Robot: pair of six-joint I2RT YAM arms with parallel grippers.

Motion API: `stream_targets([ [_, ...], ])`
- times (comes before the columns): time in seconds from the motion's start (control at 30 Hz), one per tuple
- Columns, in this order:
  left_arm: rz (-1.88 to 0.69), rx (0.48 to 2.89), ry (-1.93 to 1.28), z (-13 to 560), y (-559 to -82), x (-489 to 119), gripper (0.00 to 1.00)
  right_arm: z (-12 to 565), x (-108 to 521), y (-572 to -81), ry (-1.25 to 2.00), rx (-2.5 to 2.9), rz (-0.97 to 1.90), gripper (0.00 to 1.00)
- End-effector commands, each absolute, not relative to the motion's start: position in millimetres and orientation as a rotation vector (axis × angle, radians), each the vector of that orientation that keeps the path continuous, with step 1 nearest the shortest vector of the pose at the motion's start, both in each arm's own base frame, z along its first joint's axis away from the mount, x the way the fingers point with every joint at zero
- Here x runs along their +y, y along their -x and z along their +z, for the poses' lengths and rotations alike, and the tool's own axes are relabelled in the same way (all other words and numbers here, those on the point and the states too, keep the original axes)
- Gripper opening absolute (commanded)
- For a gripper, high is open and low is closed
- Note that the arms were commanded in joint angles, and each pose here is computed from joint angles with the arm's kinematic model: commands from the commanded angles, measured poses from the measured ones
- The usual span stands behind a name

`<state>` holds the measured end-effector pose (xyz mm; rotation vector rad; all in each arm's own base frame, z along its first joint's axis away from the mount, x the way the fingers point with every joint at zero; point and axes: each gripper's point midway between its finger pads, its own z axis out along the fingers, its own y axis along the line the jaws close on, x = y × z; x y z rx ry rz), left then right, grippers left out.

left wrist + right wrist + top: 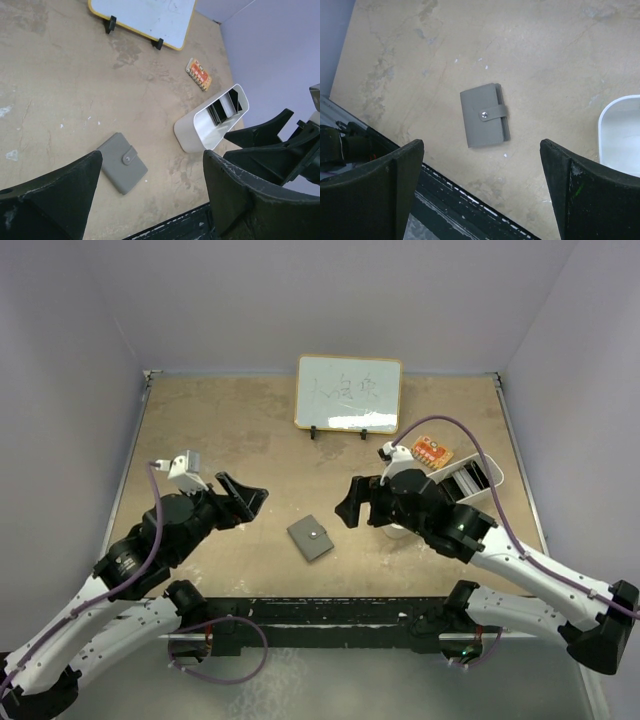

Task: Put the credit cards into the card holder
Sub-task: Reset both arms

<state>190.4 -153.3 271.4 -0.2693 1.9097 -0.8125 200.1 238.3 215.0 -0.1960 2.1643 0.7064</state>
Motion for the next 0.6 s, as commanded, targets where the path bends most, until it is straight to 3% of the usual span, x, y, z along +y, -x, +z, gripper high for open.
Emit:
stream_targets([
  [0.0,-0.837,1.889,0.264,272.9,-193.6,-158.8,0.79,217.6,250.5,-201.6,0.150,2.143,0.788,1.00],
  [0.57,-0.820,1.911,0.257,263.5,-197.3,-162.9,0.80,237.1,238.4,-208.1,0.143,2.057,0.748,1.00],
])
